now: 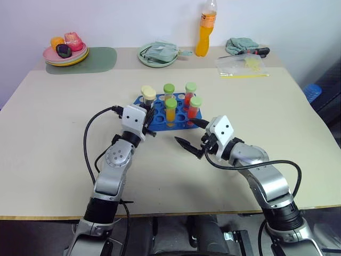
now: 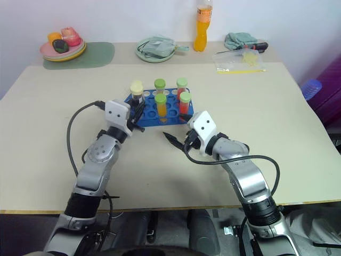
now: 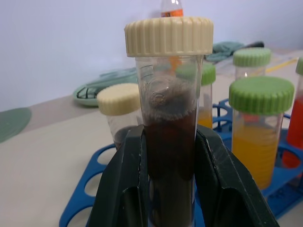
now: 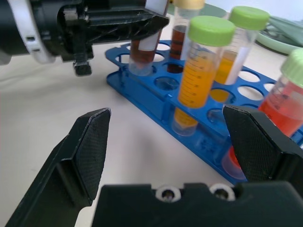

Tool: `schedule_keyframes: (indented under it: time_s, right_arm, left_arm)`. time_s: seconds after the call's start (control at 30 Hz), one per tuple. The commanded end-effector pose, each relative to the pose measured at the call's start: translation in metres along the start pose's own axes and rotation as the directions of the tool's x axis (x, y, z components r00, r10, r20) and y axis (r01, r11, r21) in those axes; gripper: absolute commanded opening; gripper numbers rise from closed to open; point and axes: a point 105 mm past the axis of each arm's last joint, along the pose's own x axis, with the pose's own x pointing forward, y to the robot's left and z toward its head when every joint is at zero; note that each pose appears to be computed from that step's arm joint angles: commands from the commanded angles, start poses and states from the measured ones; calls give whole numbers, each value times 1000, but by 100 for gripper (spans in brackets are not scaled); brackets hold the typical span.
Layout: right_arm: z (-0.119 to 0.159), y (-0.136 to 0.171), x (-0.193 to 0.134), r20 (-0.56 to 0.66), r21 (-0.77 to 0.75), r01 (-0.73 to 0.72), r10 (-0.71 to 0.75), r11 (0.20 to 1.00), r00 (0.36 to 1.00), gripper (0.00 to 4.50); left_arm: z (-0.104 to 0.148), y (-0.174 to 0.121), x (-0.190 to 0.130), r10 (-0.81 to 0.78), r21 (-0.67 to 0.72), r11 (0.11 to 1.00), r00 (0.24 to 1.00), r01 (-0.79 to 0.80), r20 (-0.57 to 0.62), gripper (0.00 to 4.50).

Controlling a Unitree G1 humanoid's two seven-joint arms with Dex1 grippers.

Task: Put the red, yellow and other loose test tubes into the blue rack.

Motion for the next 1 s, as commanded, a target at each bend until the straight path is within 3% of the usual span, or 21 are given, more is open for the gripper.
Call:
schedule_keyframes:
  time_s: [0.03, 0.57, 0.83, 1.0]
  right_arm:
    - [14, 0, -3, 55, -8, 15, -15, 1000, 998, 421]
    - [14, 3, -5, 52, -6, 10, -9, 1000, 999, 421]
    - [17, -7, -18, 50, -19, 12, -11, 1000, 999, 421]
    - [19, -40, -61, 12, 15, 54, -54, 998, 998, 421]
  left_arm:
    - [3, -2, 1, -10, -13, 1000, 999, 11, 32, 74]
    - [-8, -4, 9, 3, 5, 1000, 999, -3, 33, 74]
    - [1, 0, 0, 4, -71, 997, 999, -1, 38, 445]
    - [18, 35, -38, -29, -98, 995, 1000, 29, 4, 445]
